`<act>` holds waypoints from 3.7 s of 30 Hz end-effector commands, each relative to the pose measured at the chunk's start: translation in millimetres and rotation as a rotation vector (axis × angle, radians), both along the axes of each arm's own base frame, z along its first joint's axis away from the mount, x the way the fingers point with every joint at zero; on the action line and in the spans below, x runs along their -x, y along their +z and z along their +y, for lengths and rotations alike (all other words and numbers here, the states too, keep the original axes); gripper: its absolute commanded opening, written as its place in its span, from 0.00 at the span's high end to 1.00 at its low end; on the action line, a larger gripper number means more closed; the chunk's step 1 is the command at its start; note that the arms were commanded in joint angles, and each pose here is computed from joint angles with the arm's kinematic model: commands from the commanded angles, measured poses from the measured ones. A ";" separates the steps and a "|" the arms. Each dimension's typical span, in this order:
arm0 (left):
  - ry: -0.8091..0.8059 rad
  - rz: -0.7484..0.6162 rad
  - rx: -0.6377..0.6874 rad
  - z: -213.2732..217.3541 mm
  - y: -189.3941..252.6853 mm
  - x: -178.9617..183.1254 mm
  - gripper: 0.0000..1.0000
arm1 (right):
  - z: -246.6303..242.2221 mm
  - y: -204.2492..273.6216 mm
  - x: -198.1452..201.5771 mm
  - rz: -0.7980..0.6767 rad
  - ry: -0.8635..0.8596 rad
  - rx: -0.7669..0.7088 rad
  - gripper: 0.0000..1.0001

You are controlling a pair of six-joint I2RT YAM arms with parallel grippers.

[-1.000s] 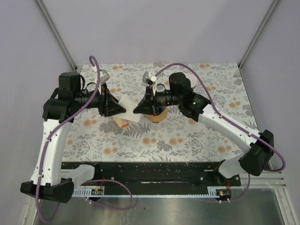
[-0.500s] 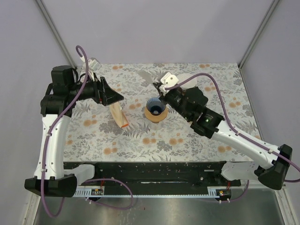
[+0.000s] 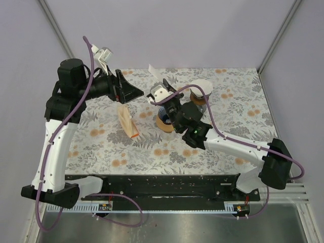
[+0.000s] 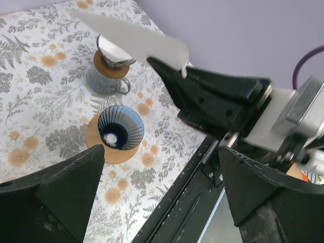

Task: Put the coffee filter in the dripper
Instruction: Adjust the coffee filter.

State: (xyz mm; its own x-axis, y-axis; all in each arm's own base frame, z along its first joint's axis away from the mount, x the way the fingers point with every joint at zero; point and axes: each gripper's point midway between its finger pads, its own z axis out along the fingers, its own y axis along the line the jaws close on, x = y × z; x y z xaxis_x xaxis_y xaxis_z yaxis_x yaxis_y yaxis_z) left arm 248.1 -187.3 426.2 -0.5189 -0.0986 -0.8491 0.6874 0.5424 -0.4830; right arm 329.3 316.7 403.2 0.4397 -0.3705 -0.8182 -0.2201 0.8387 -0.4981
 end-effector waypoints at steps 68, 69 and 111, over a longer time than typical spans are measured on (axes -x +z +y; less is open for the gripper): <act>-0.448 -0.378 -0.494 7.2 -63.8 76.8 1.00 | 54.3 -7.8 132.0 0.714 1.105 0.193 0.01; -0.456 -0.383 -0.495 6.2 -64.0 78.2 1.00 | 56.1 -9.3 134.6 0.736 1.126 0.201 0.01; -0.514 -0.449 -0.294 -5.3 -16.5 114.9 0.72 | 40.6 8.2 180.2 0.731 1.335 0.133 1.00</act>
State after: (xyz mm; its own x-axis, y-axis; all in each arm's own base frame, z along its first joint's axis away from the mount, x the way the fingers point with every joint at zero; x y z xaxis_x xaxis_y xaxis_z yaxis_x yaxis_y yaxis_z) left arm 139.1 -180.2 397.0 -0.0516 0.3966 -0.9165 0.9721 0.2302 0.0449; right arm 152.0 356.9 401.9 0.0204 -0.1609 -0.9868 -0.9840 -0.1780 0.0087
